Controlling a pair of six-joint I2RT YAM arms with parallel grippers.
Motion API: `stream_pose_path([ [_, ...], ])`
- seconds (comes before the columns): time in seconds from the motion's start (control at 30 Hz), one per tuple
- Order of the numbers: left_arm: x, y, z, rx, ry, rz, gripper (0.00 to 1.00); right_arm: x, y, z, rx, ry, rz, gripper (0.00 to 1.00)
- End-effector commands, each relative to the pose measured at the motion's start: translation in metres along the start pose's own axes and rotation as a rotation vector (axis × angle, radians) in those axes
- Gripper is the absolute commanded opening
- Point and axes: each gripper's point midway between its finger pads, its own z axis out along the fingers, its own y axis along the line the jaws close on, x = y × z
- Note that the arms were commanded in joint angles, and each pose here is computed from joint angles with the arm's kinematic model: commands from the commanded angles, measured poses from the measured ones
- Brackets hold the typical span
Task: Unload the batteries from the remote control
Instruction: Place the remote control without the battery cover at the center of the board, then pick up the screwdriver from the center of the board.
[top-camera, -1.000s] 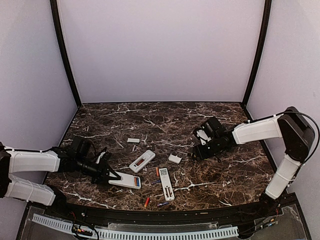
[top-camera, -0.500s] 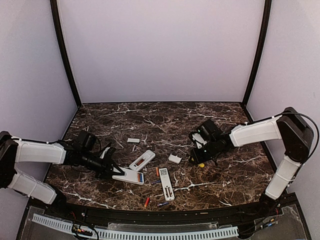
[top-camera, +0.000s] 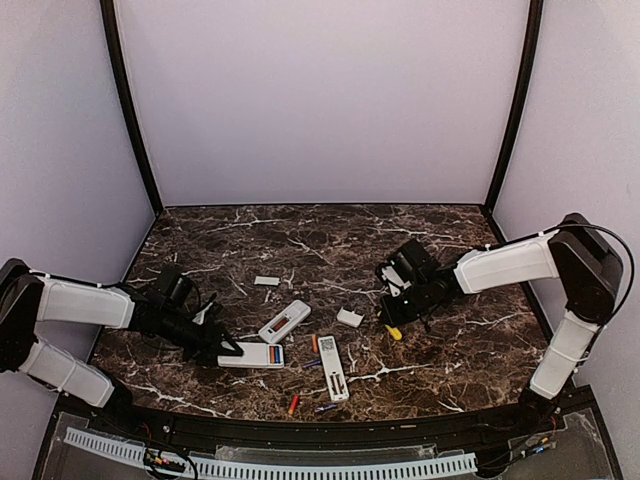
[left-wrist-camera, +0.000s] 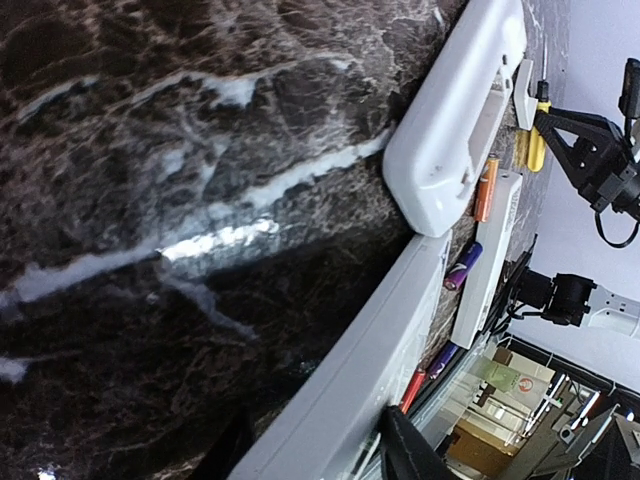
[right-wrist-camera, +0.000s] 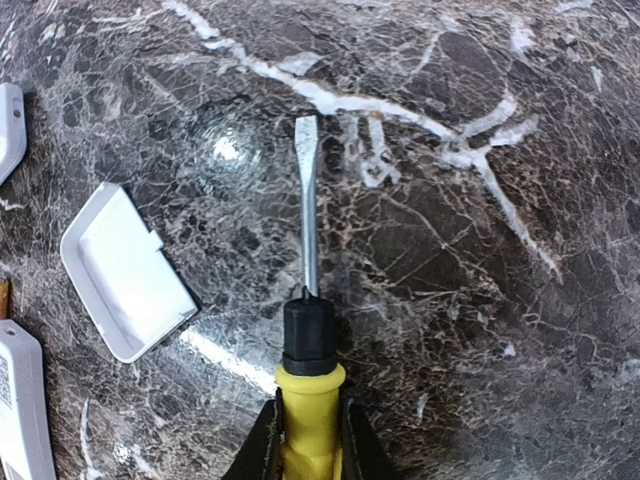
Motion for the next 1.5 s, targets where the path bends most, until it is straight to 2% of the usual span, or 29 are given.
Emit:
stream_pose_path([
  [0.0, 0.009, 0.029, 0.001, -0.103, 0.009, -0.059, 0.42, 0.013, 0.000, 0.008, 0.014, 0.047, -0.003, 0.12],
  [0.1, 0.006, 0.030, -0.001, -0.123, -0.005, -0.046, 0.46, 0.014, 0.000, 0.008, 0.014, 0.048, 0.001, 0.05],
  [0.2, 0.001, 0.030, -0.009, -0.158, -0.039, -0.027, 0.60, 0.012, 0.001, 0.007, 0.010, 0.037, 0.007, 0.00],
  [0.33, -0.011, 0.032, -0.025, -0.233, -0.121, -0.004, 0.76, 0.005, 0.003, -0.002, -0.004, 0.003, 0.014, 0.00],
  [0.47, -0.024, 0.025, -0.046, -0.275, -0.219, 0.028, 0.82, -0.009, 0.009, -0.021, -0.028, -0.062, 0.004, 0.00],
  [0.57, -0.034, 0.010, -0.064, -0.284, -0.287, 0.077, 0.83, -0.022, 0.019, -0.040, -0.069, -0.119, -0.019, 0.00],
  [0.67, -0.046, -0.030, -0.083, -0.199, -0.346, 0.214, 0.82, -0.035, 0.035, -0.061, -0.145, -0.182, -0.059, 0.00],
  [0.77, -0.049, -0.072, -0.093, -0.088, -0.344, 0.332, 0.80, -0.043, 0.060, -0.081, -0.236, -0.235, -0.135, 0.00],
  [0.9, -0.043, -0.117, -0.097, 0.078, -0.292, 0.420, 0.79, -0.048, 0.098, -0.099, -0.327, -0.285, -0.245, 0.00],
  [1.03, -0.034, -0.155, -0.095, 0.272, -0.223, 0.423, 0.79, -0.053, 0.133, -0.110, -0.391, -0.313, -0.324, 0.00],
  [1.13, -0.032, -0.174, -0.092, 0.359, -0.202, 0.433, 0.78, -0.055, 0.160, -0.112, -0.434, -0.321, -0.378, 0.00],
  [1.47, -0.022, -0.193, -0.064, 0.429, -0.109, 0.424, 0.75, -0.061, 0.226, -0.110, -0.523, -0.329, -0.515, 0.00],
])
